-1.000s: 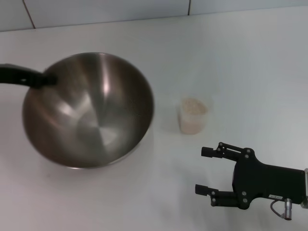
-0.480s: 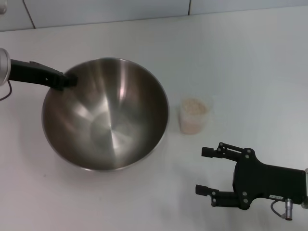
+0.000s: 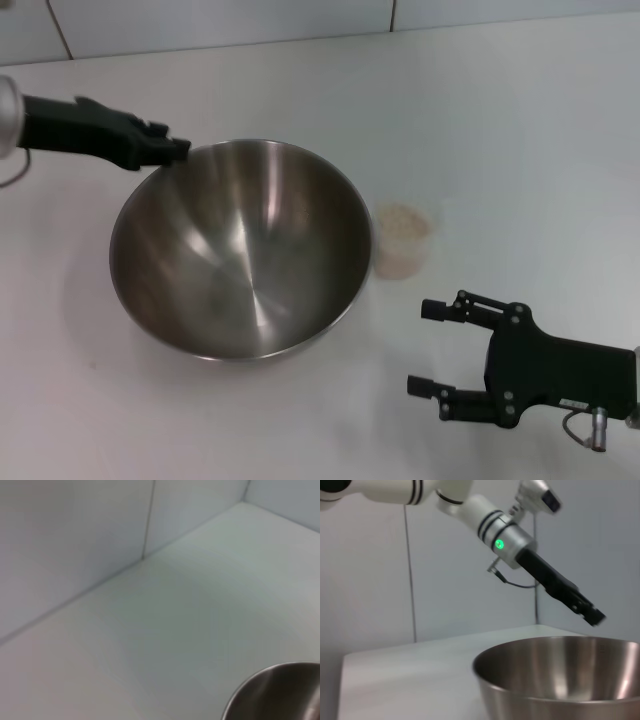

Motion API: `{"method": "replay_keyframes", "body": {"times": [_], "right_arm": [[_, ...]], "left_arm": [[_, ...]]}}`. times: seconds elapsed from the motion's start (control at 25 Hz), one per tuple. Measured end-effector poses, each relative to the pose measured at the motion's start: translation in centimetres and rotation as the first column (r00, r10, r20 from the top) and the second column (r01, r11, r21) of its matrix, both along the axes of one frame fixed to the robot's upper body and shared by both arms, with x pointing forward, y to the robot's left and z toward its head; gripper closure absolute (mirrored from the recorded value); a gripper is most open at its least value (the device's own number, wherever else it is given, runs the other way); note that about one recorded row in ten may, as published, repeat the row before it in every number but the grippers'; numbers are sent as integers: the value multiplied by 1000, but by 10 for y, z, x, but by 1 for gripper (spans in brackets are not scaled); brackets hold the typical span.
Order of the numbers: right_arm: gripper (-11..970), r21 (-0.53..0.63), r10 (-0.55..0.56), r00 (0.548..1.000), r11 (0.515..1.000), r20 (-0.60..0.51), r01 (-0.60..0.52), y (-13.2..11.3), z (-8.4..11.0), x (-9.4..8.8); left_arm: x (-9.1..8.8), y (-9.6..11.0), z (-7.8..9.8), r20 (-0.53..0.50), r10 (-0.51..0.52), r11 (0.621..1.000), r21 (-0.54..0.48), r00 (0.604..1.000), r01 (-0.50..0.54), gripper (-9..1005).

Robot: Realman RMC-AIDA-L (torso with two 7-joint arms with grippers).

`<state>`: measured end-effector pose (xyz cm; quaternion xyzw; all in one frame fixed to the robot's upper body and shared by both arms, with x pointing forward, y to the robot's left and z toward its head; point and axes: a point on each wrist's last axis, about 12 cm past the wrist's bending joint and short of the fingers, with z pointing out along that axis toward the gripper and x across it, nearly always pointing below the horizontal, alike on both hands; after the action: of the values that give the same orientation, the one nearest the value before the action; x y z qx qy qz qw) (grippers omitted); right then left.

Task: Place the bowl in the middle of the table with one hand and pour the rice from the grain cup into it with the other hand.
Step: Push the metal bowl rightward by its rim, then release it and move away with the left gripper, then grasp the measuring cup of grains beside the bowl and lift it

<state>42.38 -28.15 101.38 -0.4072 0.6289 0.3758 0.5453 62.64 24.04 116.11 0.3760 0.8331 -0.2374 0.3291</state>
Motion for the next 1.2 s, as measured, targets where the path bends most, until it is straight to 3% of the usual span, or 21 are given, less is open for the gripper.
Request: {"method": "replay_keyframes", "body": {"times": [0.08,0.12,0.24,0.28,0.32,0.36,0.44,0.52,0.68,0.84,1.2], "right_arm": [[133,6,-31,1000,1000,1,31,-2,0,1],[133,10,-53,999,999,0,53,-3,-1,0],[134,44,-188,982,981,2,187,-12,-2,-2],[134,59,-256,967,965,3,255,-16,-3,-3],[134,77,-404,915,912,-2,403,-27,-6,-4],[134,77,-404,915,912,-2,403,-27,-6,-4],[134,87,-529,848,844,-29,529,-36,-10,-4],[135,91,-583,810,805,-60,586,-40,-14,-1],[135,57,-599,797,795,-77,603,-36,-18,10],[136,9,-583,807,810,-89,586,-27,-22,26],[137,-57,-523,845,853,-112,520,-9,-27,41]], "left_arm": [[-10,14,15,95,-40,999,33,995,37,729],[-10,14,15,95,-40,999,33,995,37,683],[-39,28,28,183,-151,988,43,971,146,547],[-51,33,30,202,-187,982,42,961,182,501],[-66,39,32,228,-226,974,32,947,225,461],[-80,45,33,259,-254,966,19,932,258,420],[-97,53,31,295,-270,959,-5,917,284,339],[-112,63,24,335,-257,957,-45,907,288,284],[-129,79,2,396,-207,952,-130,895,277,225],[-133,86,-13,391,-163,948,-192,906,253,166],[-128,83,-16,383,-170,947,-191,908,258,136]]}}
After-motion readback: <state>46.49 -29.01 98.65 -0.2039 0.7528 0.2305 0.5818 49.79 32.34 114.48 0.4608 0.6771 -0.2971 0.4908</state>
